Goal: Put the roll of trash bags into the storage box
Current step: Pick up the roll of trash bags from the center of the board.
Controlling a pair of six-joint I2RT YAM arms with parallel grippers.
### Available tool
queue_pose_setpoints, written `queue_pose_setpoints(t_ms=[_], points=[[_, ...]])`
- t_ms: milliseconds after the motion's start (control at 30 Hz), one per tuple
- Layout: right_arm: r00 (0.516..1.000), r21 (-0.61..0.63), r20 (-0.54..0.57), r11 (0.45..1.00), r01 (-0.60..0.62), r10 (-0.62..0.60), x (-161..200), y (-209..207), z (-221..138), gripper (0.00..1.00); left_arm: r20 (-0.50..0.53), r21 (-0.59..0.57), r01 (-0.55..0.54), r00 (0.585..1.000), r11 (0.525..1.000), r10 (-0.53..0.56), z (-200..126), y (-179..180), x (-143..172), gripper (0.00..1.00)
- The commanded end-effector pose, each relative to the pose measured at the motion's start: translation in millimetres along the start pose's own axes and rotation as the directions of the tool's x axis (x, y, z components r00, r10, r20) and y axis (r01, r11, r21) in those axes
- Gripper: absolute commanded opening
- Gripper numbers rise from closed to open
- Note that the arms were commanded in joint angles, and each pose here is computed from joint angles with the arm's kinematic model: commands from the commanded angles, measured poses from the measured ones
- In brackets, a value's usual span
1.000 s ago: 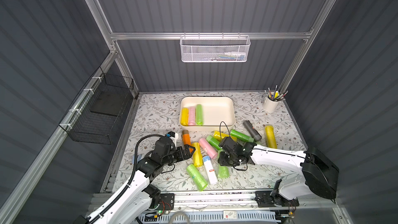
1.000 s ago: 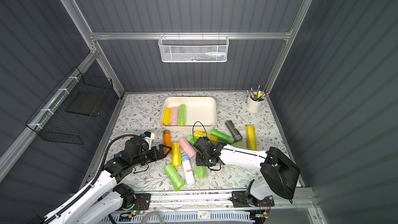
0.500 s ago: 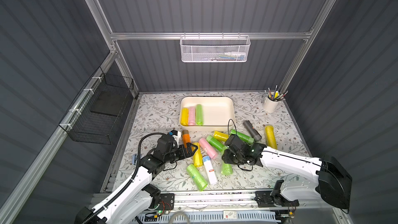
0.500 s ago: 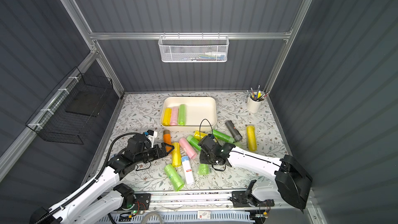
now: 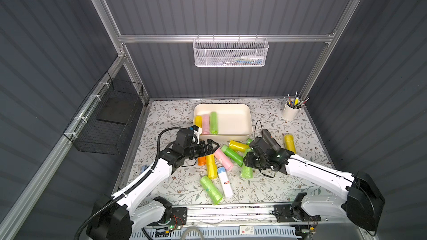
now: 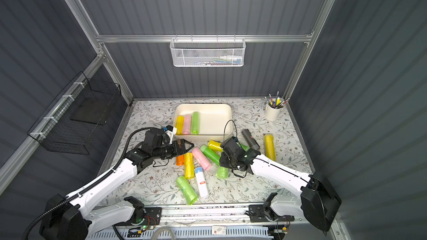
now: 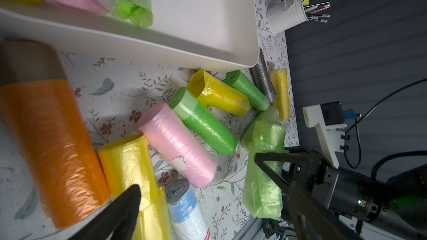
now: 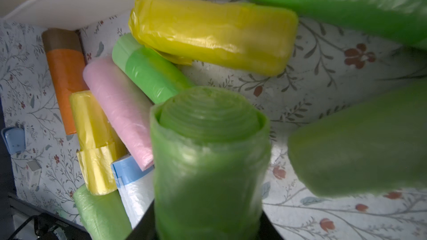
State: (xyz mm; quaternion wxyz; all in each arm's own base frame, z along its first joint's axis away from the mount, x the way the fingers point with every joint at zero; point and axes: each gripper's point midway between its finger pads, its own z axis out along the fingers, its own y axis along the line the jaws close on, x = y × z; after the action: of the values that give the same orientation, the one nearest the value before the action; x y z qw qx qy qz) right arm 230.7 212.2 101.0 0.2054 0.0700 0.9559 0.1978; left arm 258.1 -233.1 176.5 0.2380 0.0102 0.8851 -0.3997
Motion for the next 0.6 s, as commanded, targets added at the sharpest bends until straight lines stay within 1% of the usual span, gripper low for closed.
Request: queue_pose_setpoints(t_ms=[0,267,433,500,567], points=[[0.995,-0.047,0.096,0.999,0.014,-0.009,-32.1,16.1,-20.9,0.37,-0.006,0.037,-0.047,0.999,0.998,0.048,0.1,-15.7,-9.1,1.00],[0.984,-0.111,0.170,0.991,0.074,-0.055,-75.8,40.8,-48.2,0.36,-0.012,0.047,-0.033,0.999,0.998,0.034,14.1,-20.9,-21.2,1.00],[0.975,-0.128,0.208,0.986,0.105,-0.077,-99.1,51.2,-54.6,0.37,-0.036,0.065,-0.020,0.999,0.998,0.022,21.7,-28.5,-27.4,1.00],[0.972,-0.137,0.220,0.984,0.114,-0.082,-107.4,55.1,-54.7,0.37,-0.029,0.072,-0.015,0.999,0.997,0.017,21.6,-31.5,-31.4,1.00],[0.970,-0.150,0.225,0.981,0.124,-0.088,-114.1,59.1,-53.8,0.37,-0.016,0.055,-0.016,1.000,0.998,0.017,21.8,-31.4,-36.3,1.00]])
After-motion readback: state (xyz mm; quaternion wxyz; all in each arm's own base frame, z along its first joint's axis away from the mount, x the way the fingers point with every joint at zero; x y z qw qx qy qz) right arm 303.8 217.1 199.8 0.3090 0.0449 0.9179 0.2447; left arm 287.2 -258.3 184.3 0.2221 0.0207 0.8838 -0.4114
